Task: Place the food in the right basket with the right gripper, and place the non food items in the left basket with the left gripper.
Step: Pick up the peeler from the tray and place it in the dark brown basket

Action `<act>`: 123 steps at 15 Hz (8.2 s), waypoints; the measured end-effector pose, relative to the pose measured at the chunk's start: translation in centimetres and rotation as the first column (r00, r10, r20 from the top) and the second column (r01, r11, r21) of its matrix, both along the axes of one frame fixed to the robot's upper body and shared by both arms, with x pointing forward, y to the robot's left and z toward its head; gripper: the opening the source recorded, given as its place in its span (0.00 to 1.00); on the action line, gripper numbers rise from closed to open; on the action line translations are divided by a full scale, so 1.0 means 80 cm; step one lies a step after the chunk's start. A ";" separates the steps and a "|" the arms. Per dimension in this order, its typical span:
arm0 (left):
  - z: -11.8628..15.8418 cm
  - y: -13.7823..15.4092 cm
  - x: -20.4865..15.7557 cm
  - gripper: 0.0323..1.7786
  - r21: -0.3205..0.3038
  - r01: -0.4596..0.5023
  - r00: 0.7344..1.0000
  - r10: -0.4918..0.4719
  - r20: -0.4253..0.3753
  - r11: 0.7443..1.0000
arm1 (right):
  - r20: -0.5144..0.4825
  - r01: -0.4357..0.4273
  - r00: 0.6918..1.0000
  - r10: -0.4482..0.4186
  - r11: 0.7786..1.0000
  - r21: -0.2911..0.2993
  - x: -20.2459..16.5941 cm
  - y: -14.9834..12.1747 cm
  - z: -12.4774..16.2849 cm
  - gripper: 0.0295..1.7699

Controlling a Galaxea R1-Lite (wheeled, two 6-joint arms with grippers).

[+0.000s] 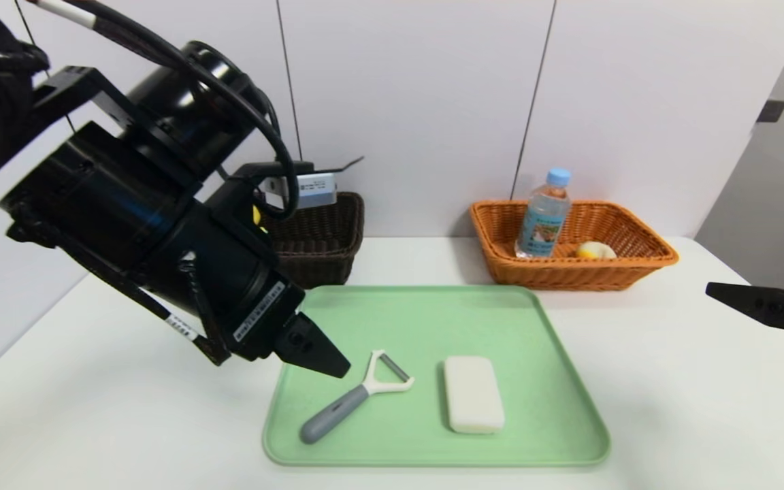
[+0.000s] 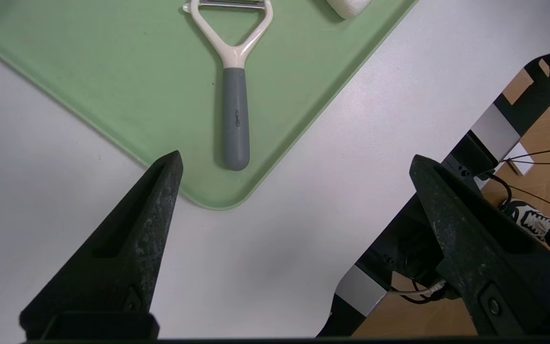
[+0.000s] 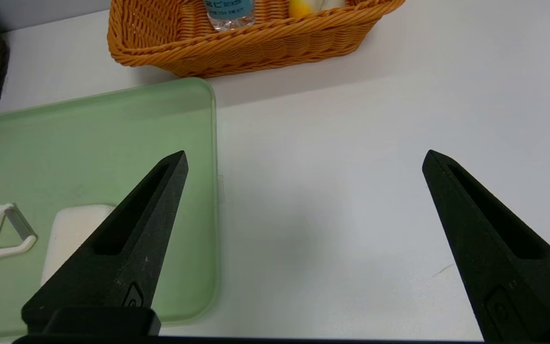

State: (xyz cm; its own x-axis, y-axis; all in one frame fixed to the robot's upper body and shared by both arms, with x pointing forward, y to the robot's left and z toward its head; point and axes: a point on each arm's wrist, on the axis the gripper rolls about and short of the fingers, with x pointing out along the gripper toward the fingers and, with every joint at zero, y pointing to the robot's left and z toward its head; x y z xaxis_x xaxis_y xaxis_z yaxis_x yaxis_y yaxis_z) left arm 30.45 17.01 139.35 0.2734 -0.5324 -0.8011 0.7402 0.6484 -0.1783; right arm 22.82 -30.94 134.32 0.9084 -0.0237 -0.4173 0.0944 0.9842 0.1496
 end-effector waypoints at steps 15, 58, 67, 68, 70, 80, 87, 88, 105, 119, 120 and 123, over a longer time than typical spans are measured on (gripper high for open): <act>-0.087 -0.076 0.059 0.95 0.252 0.066 0.992 -0.036 -0.122 0.965 | -0.037 -0.033 0.999 0.034 0.999 0.022 -0.001 0.001 -0.012 0.96; -0.168 -0.085 0.083 0.95 0.416 0.057 0.988 0.010 -0.156 0.907 | -0.055 -0.049 0.997 0.052 0.998 0.048 -0.002 0.002 -0.018 0.96; -0.173 -0.086 0.084 0.91 0.430 0.050 0.989 0.014 -0.145 0.901 | -0.056 -0.055 0.997 0.058 0.997 0.053 -0.003 0.002 -0.018 0.96; -0.173 -0.086 0.085 0.81 0.425 0.047 0.990 0.014 -0.139 0.904 | -0.056 -0.055 0.997 0.058 0.997 0.054 -0.003 0.002 -0.018 0.96; -0.173 -0.088 0.085 0.65 0.416 0.046 0.991 0.011 -0.133 0.908 | -0.054 -0.055 0.997 0.058 0.997 0.054 -0.003 0.002 -0.018 0.96; -0.170 -0.087 0.082 0.13 0.402 0.050 0.990 0.009 -0.144 0.914 | -0.054 -0.054 0.997 0.057 0.997 0.054 -0.003 0.001 -0.018 0.96; -0.113 -0.090 0.075 0.13 0.265 0.039 0.998 -0.023 -0.064 0.963 | -0.045 -0.053 0.997 0.056 0.997 0.055 -0.004 0.001 -0.016 0.96; -0.095 -0.091 0.071 0.13 0.229 0.034 0.999 -0.025 -0.041 0.973 | -0.047 -0.053 0.997 0.056 0.997 0.054 -0.005 0.001 -0.017 0.96; 0.026 0.016 0.155 0.13 -0.227 -0.487 0.781 0.537 0.318 0.843 | -0.050 -0.044 0.998 0.047 0.998 0.045 -0.003 0.001 -0.017 0.96; -0.079 0.048 0.266 0.13 -0.171 -0.588 0.739 0.611 0.283 0.790 | 0.003 -0.052 0.999 0.052 0.997 0.061 0.012 0.005 -0.012 0.96; -0.085 0.049 0.270 0.13 -0.167 -0.592 0.738 0.613 0.281 0.789 | 0.001 -0.051 0.999 0.051 0.997 0.060 0.013 0.005 -0.012 0.96; -0.105 0.053 0.282 0.13 -0.145 -0.605 0.738 0.620 0.266 0.783 | -0.009 -0.051 0.999 0.052 0.997 0.059 0.016 0.006 -0.014 0.96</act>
